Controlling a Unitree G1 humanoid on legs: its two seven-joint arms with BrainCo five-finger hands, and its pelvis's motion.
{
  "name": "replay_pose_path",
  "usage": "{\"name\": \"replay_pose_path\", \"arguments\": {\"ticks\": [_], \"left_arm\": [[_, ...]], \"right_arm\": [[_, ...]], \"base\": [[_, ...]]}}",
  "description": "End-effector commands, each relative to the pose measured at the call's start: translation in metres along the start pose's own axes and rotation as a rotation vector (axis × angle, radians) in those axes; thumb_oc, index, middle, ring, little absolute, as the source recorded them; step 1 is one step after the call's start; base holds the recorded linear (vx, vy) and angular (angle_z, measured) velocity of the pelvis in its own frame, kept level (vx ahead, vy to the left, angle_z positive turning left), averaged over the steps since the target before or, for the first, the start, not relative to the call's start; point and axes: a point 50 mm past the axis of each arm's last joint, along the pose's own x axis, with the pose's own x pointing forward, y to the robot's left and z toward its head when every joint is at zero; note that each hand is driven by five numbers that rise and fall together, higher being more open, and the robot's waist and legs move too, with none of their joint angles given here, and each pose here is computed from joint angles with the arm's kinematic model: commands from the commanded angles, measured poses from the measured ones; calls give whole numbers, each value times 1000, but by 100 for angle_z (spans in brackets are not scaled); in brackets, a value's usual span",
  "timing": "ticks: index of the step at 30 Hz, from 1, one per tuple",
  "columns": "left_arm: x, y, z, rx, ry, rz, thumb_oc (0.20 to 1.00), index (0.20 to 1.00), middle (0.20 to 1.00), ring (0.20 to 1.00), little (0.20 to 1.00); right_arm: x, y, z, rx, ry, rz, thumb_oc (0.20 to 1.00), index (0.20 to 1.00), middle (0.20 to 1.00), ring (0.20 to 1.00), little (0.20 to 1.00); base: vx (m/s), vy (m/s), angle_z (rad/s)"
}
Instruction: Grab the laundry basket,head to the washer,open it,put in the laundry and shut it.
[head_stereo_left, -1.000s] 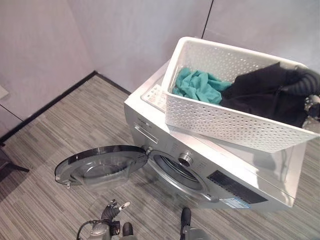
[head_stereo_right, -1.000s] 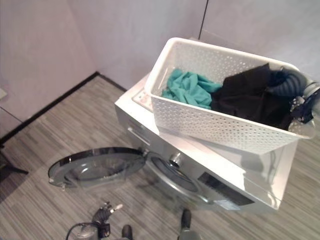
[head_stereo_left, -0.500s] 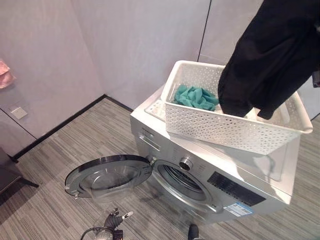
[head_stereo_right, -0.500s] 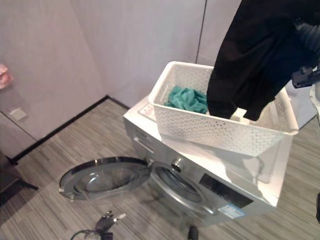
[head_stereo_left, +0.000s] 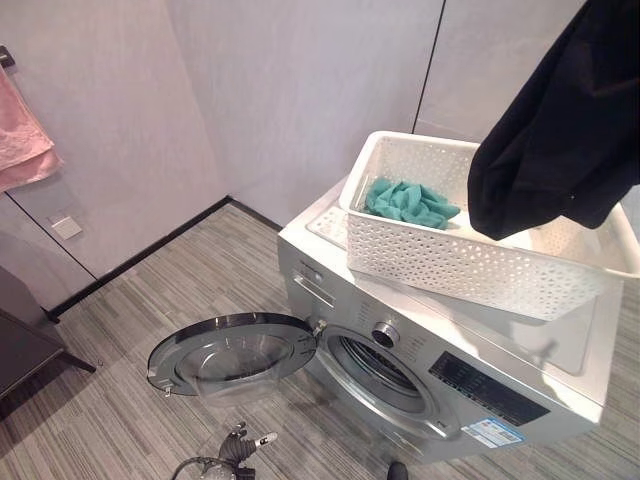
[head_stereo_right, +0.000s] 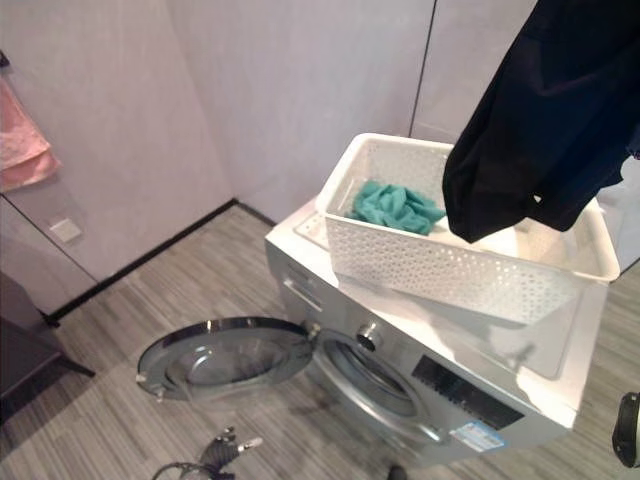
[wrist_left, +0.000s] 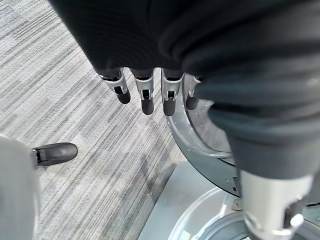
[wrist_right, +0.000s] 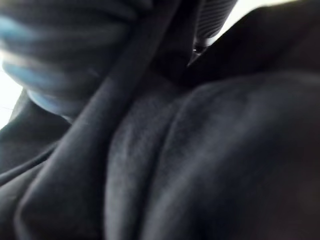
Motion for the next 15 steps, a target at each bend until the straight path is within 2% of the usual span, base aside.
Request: {"name": "replay_pose_path", "arguments": {"ticks": [1,10,15], "left_arm": [[5,11,13,51,-23,38,1000,1000,1000,1000,1000],[8,2,29,100,-73,7,1000,1000,1000,1000,1000],[9,14,37,93,-99,40,1000,1000,1000,1000,1000]], "right_arm": [[8,-5,10,46,-37,-60,200,200,200,200,200],[-8,6,8,62,-12,-46,200,200,200,200,200],[-14,26,11,117,6,4,200,200,200,200,200]], "base": [[-8,52,-11],[-84,98,-3],[-194,44,-34]]}}
